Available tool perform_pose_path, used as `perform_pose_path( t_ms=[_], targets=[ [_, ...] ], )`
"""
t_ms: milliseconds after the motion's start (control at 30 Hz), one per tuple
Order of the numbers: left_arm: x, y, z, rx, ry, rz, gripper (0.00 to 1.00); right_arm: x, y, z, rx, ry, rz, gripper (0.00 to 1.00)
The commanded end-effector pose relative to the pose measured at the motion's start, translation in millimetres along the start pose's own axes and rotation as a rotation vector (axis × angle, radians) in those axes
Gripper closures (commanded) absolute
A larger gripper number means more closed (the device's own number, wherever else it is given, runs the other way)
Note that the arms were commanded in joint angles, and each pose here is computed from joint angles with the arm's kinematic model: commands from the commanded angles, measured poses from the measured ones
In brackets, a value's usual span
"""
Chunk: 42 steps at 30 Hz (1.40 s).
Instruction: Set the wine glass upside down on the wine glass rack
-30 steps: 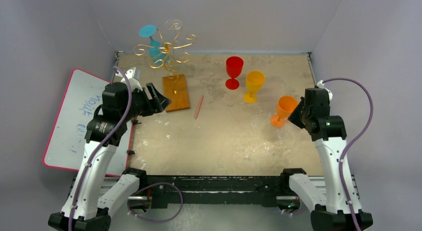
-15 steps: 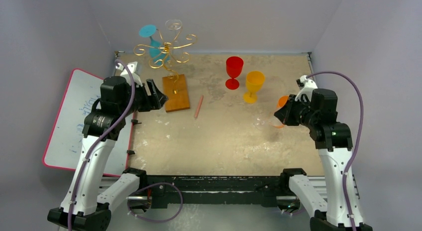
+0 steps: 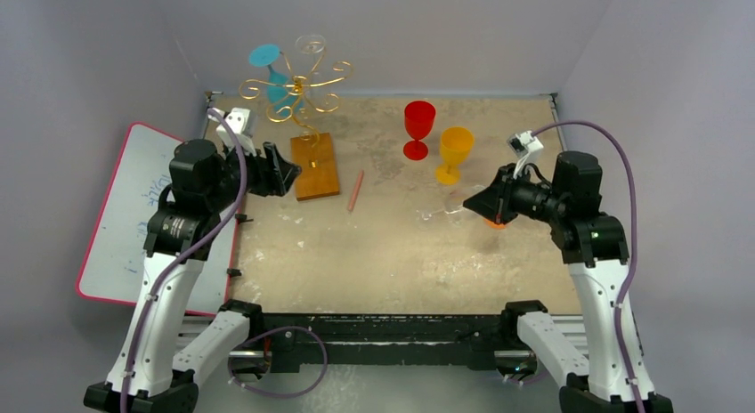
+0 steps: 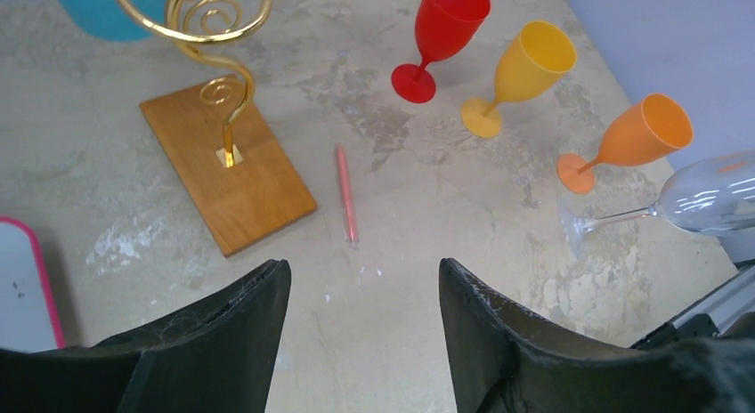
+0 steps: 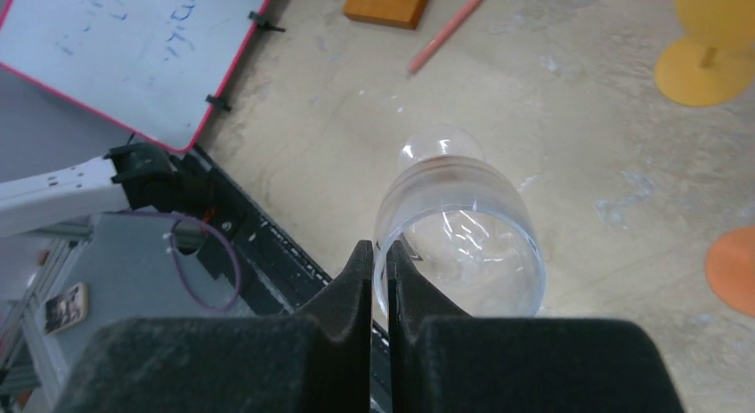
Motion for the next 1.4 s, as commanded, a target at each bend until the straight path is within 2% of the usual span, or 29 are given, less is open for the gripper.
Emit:
perform_pose_path(
  t_ms=[0,167,400,567,733,900,1133,1367],
  targets=[
    [-24.6,-4.2,-17.0,-0.119,0.149,0.195,0.38,21.7,-3.3,-35.7,-0.112,-0.121,-0.172,1.00],
    [-38.7,-6.3,-14.0,-0.128,0.230,0.337,0.37,31.0,0.3,-48.4,-0.134,-0.154,-0.260,1.00],
    [-43.6,-7.2,8.3,-0.053,0.382,0.491,0.35,33.3,17.2,-62.6,-0.146,-0.194,-0.367,1.00],
    [-42.3,-9.4,20.3,-0.026,0.457,0.544,0.34,42.9,24.8,-77.7,-0.151,-0.238,-0.488,1.00],
    [-39.8,-17.2,42.5,0.016,0.591,0.640,0.34,55.9,36.9,-78.5,-0.120,-0.292,-0.577,1.00],
    [-36.2,-20.8,63.2,0.072,0.729,0.721,0.34,69.2,36.7,-92.2,-0.153,-0.317,-0.726,1.00],
    [-33.5,-22.7,75.3,0.092,0.825,0.775,0.32,94.7,35.2,-111.9,-0.221,-0.355,-0.891,1.00],
    [-35.6,-24.4,82.5,0.115,0.884,0.851,0.32,105.2,46.2,-119.4,-0.202,-0.351,-0.975,1.00]
  ],
)
Point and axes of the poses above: each gripper's point midway between its finger pads, its own y axis out along the fingers, its own x axis along the line the jaws close on, z = x × y, the point moved 5 cm from there along -y, back along the fingers, and after that the axes turned 15 degrees about -y, right-handed, at the moved point
